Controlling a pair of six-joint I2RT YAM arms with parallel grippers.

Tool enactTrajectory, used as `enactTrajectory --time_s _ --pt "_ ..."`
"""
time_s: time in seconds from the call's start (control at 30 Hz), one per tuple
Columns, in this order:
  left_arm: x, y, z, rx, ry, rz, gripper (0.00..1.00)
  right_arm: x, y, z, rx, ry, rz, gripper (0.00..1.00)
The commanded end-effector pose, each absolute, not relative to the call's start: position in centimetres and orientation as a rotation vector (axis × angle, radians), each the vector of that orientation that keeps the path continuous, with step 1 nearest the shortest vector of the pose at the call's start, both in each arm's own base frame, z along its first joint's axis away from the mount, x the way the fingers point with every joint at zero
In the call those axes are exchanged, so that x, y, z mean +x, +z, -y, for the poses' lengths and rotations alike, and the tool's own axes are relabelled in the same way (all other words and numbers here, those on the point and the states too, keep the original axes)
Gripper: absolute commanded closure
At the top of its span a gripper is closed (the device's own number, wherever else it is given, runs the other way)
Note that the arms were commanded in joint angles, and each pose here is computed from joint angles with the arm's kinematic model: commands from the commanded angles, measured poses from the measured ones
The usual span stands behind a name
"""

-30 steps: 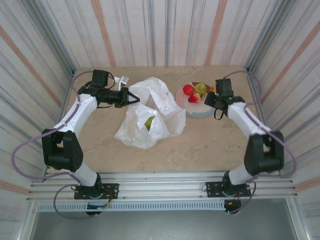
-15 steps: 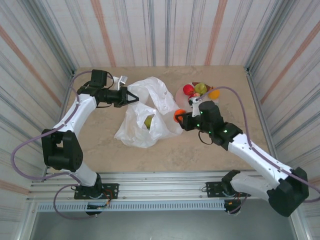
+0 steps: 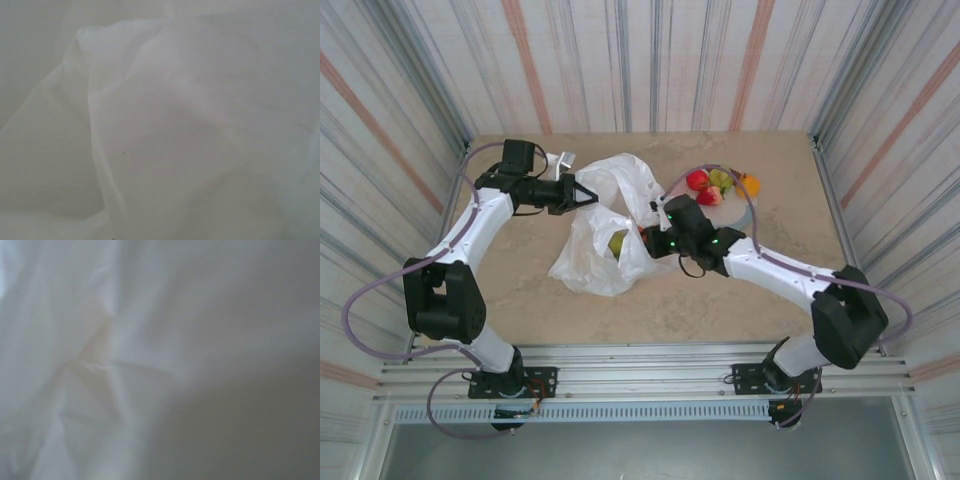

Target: Place the fruits into the plastic bag

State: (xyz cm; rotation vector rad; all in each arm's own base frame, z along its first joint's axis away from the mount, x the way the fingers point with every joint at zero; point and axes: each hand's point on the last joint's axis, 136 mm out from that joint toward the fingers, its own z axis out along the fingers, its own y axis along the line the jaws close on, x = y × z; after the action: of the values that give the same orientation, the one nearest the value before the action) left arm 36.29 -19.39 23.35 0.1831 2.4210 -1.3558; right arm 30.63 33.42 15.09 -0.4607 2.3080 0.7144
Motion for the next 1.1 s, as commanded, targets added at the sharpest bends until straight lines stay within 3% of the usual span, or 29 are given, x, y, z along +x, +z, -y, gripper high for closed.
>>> enactTrajectory --time_s 0.0,0.27,0.57,1.07 --pt "35.4 24.1 19.7 0.208 -1.393 -2.400 1.00 31.9 15.2 -36.0 -0.404 0.733 -2.284 0.49" --pt "35.4 23.8 19.9 0.206 -1.403 -2.406 1.00 35.0 12.4 -38.1 -0.220 0.718 -2.282 0.46" --pt "35.4 23.5 19.8 0.194 -1.407 -2.415 1.00 36.2 10.9 -38.7 -0.158 0.708 -2.295 0.34" --pt "35.6 23.5 19.4 0.177 -1.408 -2.413 1.00 35.5 13.5 -37.8 -0.194 0.747 -2.254 0.19"
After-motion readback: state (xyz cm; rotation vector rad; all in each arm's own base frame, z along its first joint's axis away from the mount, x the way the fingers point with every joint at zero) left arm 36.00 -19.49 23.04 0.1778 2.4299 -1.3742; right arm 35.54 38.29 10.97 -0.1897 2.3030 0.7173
